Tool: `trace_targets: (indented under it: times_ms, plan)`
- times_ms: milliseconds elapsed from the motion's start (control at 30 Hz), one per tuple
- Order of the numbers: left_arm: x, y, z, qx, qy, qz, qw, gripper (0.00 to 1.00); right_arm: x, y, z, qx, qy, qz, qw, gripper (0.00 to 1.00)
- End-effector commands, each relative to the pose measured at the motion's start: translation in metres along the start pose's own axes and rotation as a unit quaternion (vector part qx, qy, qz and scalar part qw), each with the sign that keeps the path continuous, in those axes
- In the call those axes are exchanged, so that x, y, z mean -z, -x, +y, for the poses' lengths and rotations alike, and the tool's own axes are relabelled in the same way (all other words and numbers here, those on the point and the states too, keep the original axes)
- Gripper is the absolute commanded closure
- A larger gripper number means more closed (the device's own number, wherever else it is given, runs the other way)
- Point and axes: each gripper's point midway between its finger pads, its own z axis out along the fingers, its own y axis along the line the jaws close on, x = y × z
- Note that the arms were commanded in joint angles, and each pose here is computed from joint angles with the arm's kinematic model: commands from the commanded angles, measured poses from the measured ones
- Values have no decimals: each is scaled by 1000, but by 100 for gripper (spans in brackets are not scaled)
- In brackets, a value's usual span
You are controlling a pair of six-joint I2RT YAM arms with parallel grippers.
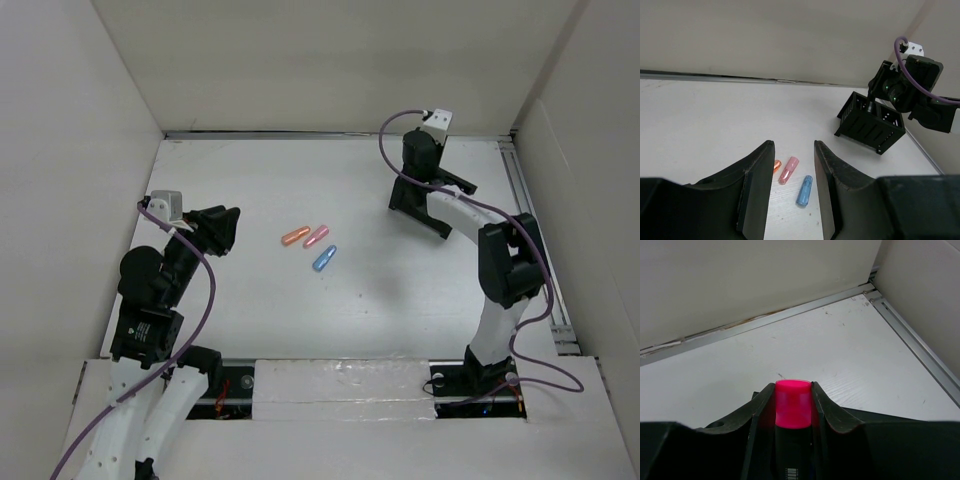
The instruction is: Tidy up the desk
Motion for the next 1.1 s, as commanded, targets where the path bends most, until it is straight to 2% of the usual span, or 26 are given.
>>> trace_targets:
  times_ms: [0, 167, 267, 300, 500, 667, 733, 767, 800, 867, 933, 1000, 1033, 1067]
  plan:
    - [-1, 8, -3, -9, -8, -16, 1000, 67, 1, 5, -2, -25, -14, -10, 1000, 71]
    - [-3, 5, -1, -9, -4, -10, 1000, 67, 2, 6, 0, -29, -9, -8, 1000, 70]
    - [-3, 6, 0, -9, 1, -12, 1000, 67, 7, 10, 1, -31, -4, -9, 999, 62]
    - [-3, 5, 0, -9, 1, -11, 1000, 67, 8, 9, 2, -34, 0, -8, 999, 57]
    - [-5, 2, 1, -8, 1, -4, 1000, 67, 22, 10, 13, -46, 28, 3, 999, 47]
    - [-5, 3, 1, -9, 1, -7, 1000, 67, 51, 22, 14, -46, 46, 10, 998, 45]
    - [-5, 3, 1, -9, 2, -6, 1000, 67, 81, 35, 31, -64, 99, 4, 993, 62]
    - [-5, 4, 1, -8, 1, -8, 1000, 67, 93, 32, 39, -63, 121, 10, 991, 74]
    - [-5, 5, 1, -9, 3, -11, 1000, 67, 108, 16, 52, -63, 160, 30, 985, 99]
    - [-4, 5, 3, -9, 6, -10, 1000, 67, 145, -3, 81, -61, 233, 62, 969, 100]
    - [-5, 5, 2, -9, 4, -9, 1000, 67, 190, -43, 115, -52, 318, 109, 940, 100]
    - [-5, 5, 2, -8, 4, -10, 1000, 67, 215, -78, 131, -33, 346, 146, 926, 100]
    - [-6, 4, 2, -8, 5, -8, 1000, 67, 227, -95, 136, -17, 357, 170, 918, 97]
    - [-5, 4, 2, -8, 5, -7, 1000, 67, 241, -116, 144, 3, 368, 191, 910, 79]
